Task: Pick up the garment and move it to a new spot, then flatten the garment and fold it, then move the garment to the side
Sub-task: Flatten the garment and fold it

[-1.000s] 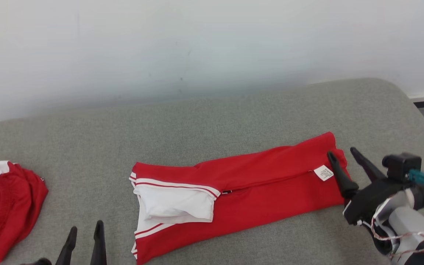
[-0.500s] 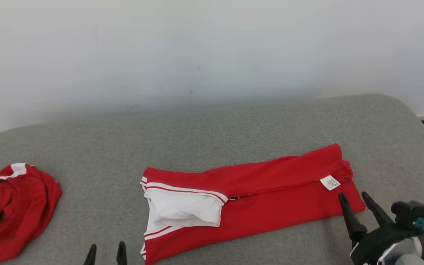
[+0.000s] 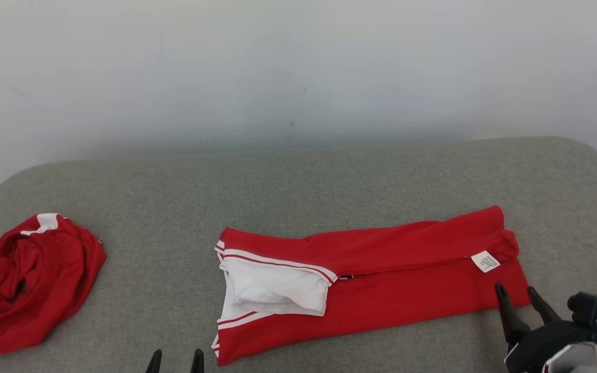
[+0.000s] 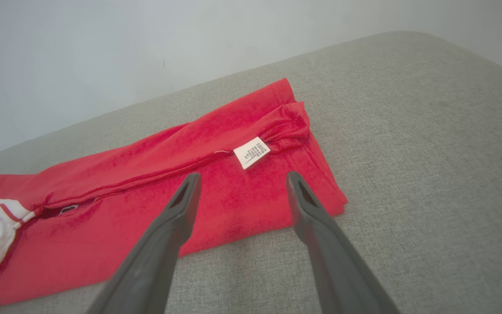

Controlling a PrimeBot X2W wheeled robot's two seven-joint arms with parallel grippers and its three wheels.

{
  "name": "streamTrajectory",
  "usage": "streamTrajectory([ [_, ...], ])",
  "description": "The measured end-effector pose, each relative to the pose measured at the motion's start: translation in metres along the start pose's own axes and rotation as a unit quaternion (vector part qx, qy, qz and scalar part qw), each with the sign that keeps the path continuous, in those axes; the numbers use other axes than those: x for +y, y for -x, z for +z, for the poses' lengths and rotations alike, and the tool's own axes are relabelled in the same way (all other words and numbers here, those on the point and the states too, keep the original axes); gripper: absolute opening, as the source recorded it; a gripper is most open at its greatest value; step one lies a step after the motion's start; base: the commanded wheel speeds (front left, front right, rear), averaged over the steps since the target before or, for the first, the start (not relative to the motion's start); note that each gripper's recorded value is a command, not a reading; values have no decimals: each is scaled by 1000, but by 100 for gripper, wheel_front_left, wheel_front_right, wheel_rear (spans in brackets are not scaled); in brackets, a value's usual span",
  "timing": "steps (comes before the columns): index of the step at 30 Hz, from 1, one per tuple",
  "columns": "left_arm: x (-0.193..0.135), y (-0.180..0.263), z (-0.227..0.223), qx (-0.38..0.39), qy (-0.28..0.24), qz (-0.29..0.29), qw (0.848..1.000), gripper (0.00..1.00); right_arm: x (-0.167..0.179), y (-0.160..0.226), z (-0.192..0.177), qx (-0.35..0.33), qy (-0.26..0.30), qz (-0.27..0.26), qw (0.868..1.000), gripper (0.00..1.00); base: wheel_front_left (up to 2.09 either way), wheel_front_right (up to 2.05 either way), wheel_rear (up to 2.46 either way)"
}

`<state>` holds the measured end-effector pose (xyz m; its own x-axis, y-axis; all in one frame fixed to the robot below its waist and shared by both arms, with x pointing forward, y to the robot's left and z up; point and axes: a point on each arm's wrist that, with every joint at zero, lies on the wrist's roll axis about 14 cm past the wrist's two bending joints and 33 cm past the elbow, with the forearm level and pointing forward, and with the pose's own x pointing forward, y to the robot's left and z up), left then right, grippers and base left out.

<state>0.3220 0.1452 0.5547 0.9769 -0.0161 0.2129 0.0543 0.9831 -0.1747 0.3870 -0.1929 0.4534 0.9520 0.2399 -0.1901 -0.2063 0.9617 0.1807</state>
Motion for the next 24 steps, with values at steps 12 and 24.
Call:
streamTrajectory([
  [12,-6,-4,-15,20,-3,-10,1000,100,-38,-41,10,46,-43,-58,996,100,0,0,0],
  [24,-6,-26,-38,46,-5,-17,999,100,-81,-81,9,87,-44,-114,989,100,0,0,0],
])
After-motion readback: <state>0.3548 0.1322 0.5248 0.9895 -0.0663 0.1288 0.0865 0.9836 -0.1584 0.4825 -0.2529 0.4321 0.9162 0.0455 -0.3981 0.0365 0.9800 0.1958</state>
